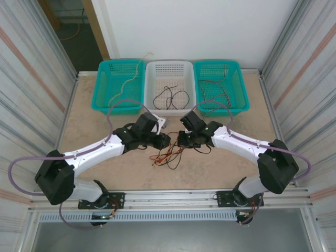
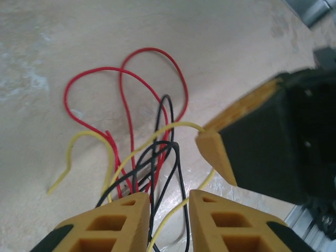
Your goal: Untangle the cables
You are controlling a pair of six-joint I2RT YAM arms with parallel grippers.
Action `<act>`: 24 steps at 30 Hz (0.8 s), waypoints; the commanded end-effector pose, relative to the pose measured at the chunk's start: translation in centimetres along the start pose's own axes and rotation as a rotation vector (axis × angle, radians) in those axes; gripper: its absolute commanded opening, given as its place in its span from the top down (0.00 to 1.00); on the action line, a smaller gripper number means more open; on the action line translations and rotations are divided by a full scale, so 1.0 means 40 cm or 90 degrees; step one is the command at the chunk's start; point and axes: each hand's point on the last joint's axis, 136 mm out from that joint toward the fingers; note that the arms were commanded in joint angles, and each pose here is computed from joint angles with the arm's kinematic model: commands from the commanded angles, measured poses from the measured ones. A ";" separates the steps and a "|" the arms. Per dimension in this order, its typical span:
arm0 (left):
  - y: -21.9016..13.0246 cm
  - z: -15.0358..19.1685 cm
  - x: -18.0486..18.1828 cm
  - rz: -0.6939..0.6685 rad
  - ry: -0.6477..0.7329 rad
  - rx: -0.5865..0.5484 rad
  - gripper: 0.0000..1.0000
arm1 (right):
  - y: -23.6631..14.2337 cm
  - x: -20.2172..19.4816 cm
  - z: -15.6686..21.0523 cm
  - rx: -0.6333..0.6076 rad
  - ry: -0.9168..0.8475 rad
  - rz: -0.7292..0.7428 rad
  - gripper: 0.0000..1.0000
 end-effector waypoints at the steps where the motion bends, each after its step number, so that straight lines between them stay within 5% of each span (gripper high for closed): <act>1: 0.016 -0.017 0.023 -0.038 0.069 -0.004 0.75 | 0.011 -0.021 0.000 -0.005 0.032 0.008 0.91; 8: 0.088 -0.046 -0.006 0.061 0.070 -0.025 0.75 | 0.008 -0.029 -0.007 -0.008 0.065 -0.017 0.91; 16: 0.124 -0.048 -0.022 0.155 0.041 -0.022 0.61 | -0.016 -0.039 -0.019 -0.024 0.078 -0.040 0.92; 24: 0.143 -0.020 0.009 0.128 0.059 0.019 0.61 | -0.031 -0.024 -0.021 -0.034 0.046 -0.062 1.00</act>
Point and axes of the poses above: each hand's point on the last joint's axis, 136 mm out from that joint toward the fingers, its own y axis out along the fingers, its own x axis along the line the jaws close on, z = x × y, and after that the axes turned 10 degrees about y, right-handed
